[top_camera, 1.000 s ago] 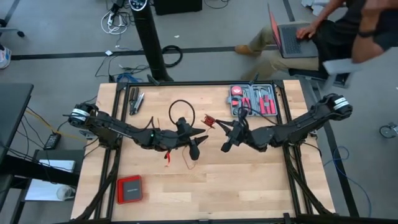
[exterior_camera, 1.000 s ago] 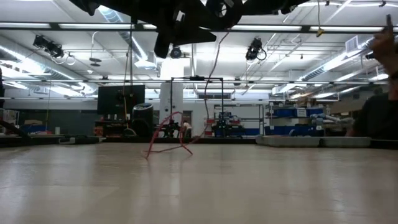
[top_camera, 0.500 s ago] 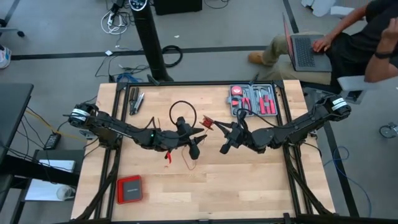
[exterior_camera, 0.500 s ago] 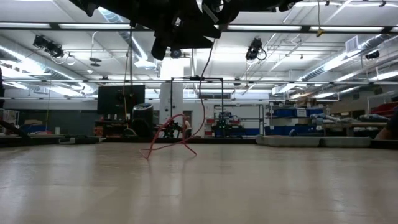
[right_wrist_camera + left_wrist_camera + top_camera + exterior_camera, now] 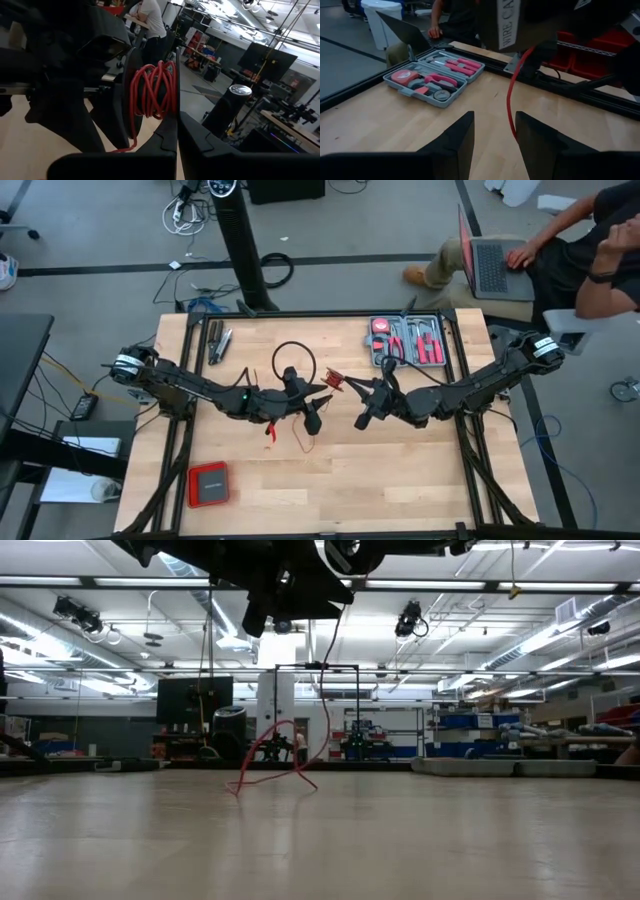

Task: Coil cords
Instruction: Uncoil the red cable wire from the black spool

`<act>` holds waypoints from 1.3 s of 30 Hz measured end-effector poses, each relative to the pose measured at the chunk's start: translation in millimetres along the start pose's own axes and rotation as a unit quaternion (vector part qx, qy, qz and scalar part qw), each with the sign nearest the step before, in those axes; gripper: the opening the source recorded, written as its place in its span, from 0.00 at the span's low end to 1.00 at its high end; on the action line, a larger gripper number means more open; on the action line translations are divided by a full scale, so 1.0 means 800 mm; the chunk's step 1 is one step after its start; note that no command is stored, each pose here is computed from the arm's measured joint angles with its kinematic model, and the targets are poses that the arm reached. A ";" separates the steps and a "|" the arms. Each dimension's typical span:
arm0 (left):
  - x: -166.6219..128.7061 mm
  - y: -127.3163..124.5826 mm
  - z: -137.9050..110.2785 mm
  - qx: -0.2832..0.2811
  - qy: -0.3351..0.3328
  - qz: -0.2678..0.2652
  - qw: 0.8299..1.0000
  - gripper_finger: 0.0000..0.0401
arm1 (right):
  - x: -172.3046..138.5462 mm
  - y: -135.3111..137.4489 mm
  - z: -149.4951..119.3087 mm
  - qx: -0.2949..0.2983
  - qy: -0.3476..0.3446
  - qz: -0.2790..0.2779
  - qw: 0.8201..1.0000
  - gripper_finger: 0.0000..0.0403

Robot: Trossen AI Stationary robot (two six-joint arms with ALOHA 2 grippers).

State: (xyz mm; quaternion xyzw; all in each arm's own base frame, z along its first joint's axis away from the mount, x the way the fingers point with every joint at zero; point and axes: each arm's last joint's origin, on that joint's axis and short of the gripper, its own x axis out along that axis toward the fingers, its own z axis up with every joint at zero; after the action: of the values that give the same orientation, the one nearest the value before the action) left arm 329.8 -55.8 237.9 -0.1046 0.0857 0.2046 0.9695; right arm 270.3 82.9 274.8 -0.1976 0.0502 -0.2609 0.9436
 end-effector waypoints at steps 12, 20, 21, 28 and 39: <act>0.000 0.001 -0.003 0.009 0.011 0.004 1.000 0.37 | 0.000 -0.001 0.002 0.006 -0.005 0.000 1.000 0.00; 0.000 0.000 -0.006 0.026 0.030 -0.022 0.999 0.16 | 0.000 -0.001 0.002 0.006 -0.005 0.000 1.000 0.00; 0.000 0.000 -0.006 0.029 0.032 -0.028 0.999 0.09 | 0.000 -0.001 0.002 0.006 -0.005 0.000 1.000 0.00; 0.000 -0.002 -0.006 0.035 0.031 -0.037 0.998 0.01 | 0.000 -0.001 0.001 0.005 -0.005 0.000 1.000 0.00; -0.016 -0.009 0.009 0.027 0.020 -0.086 0.996 0.00 | -0.005 0.001 0.002 -0.023 0.006 -0.019 1.000 0.00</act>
State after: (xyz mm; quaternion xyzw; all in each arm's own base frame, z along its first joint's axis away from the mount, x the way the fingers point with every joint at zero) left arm 322.4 -65.6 248.5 -0.0900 0.1017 0.1164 0.9839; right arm 267.7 86.4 275.7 -0.2184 0.0584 -0.2791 0.9333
